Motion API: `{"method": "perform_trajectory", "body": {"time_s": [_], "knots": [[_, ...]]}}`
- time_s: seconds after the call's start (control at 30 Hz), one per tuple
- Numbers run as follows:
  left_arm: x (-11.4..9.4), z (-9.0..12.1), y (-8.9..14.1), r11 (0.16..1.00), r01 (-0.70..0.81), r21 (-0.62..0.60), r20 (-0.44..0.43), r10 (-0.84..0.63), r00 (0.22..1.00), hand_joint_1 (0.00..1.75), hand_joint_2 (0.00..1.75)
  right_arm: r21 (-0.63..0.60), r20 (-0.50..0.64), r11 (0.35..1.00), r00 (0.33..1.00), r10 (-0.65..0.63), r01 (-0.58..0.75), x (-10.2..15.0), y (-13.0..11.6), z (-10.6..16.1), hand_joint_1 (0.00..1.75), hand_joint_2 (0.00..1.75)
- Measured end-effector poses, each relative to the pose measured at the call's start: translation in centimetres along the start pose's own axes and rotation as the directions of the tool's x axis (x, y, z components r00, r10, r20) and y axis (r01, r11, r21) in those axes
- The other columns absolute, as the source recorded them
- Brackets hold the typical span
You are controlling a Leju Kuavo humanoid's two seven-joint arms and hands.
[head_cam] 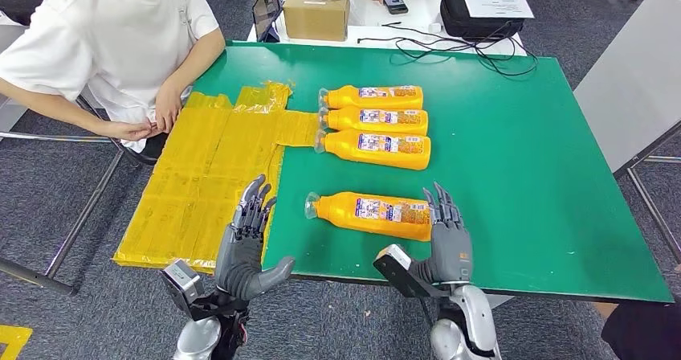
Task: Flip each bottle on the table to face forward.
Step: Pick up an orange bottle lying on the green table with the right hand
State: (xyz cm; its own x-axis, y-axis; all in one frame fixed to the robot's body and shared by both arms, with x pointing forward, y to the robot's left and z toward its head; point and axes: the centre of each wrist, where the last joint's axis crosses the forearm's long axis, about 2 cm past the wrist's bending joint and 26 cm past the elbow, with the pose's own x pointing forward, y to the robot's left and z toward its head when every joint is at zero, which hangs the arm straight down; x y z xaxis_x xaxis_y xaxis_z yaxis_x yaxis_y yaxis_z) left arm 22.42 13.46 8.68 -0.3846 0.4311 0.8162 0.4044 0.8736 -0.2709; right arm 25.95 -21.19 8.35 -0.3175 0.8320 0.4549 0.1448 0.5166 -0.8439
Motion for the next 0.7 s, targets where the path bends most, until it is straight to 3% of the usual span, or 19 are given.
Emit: {"method": "perform_trajectory", "body": {"time_s": [0.27, 0.7], "knots": [[-0.3, -0.8, -0.2, 0.999, -0.016, -0.048, -0.001, 0.016, 1.0, 0.0, 1.75, 0.089, 0.054, 0.992, 0.995, 0.083, -0.087, -0.1, 0.3, -4.1, 0.0, 1.75], [-0.6, -2.1, -0.7, 0.997, -0.027, -0.077, 0.005, 0.027, 1.0, 0.0, 1.75, 0.307, 0.173, 0.92, 0.965, 0.198, -0.244, 3.2, 2.2, -8.4, 0.0, 1.75]]}}
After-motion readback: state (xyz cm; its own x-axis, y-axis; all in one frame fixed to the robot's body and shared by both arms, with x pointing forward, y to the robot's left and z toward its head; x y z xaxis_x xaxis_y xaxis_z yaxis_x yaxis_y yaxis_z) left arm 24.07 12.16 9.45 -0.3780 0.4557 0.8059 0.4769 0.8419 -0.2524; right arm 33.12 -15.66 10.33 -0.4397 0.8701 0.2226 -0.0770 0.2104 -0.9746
